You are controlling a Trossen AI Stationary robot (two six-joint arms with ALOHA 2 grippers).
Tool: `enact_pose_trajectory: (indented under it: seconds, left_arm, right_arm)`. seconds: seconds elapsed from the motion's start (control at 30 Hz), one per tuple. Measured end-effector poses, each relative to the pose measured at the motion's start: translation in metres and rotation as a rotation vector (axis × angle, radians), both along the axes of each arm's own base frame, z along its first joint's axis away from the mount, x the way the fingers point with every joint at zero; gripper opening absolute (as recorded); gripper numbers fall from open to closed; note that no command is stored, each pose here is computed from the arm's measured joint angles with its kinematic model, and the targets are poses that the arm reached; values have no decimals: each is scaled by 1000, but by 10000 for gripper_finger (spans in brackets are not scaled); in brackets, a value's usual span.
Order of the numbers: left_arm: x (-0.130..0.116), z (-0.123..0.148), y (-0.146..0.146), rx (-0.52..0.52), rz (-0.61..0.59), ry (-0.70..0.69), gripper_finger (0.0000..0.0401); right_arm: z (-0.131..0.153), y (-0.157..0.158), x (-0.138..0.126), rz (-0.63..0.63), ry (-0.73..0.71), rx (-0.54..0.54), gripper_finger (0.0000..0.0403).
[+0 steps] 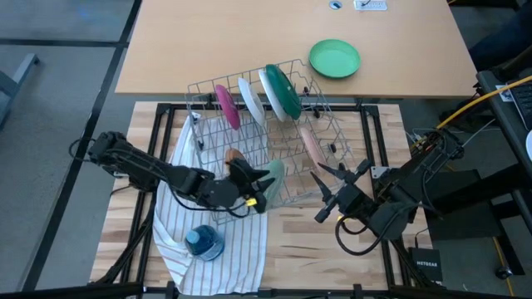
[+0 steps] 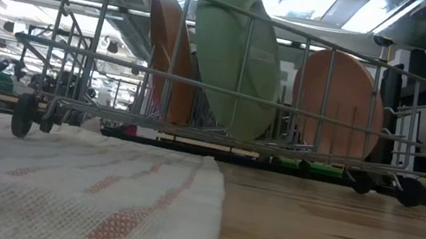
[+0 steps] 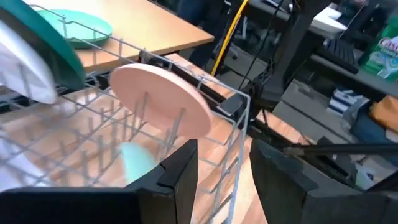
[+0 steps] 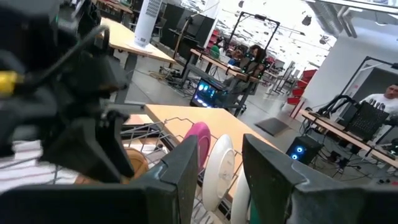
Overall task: Sort dishes
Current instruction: Put the light green plate into the dish rack
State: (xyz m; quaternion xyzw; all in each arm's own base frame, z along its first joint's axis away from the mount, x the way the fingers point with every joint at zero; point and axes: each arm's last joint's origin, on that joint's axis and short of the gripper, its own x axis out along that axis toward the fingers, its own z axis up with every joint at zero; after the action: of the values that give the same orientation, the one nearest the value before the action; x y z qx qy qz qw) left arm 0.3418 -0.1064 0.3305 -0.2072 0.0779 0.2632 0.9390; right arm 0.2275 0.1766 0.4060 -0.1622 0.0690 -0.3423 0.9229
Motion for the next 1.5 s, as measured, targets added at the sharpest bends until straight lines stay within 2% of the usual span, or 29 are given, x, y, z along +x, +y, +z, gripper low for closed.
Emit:
enact_pose_trajectory:
  seconds: [0.13,0.27,0.37,0.53,1.07,1.5]
  left_arm:
    - [-22,13,7,-48,0,35,137]
    - [-38,14,16,-193,-2,92,137]
    - [-41,7,21,-301,9,144,137]
    - [-39,4,26,-411,-23,178,137]
    - [-34,-1,34,-460,-42,215,137]
    - [-18,-17,31,-468,-98,261,137]
  right_arm:
    - [-2,0,0,0,10,-9,129]
    - [-2,0,0,10,11,-6,129]
    - [-2,1,1,47,16,-1,129]
    - [-2,2,2,105,23,7,129]
    - [-2,2,2,119,26,8,129]
    - [-4,3,2,127,37,0,129]
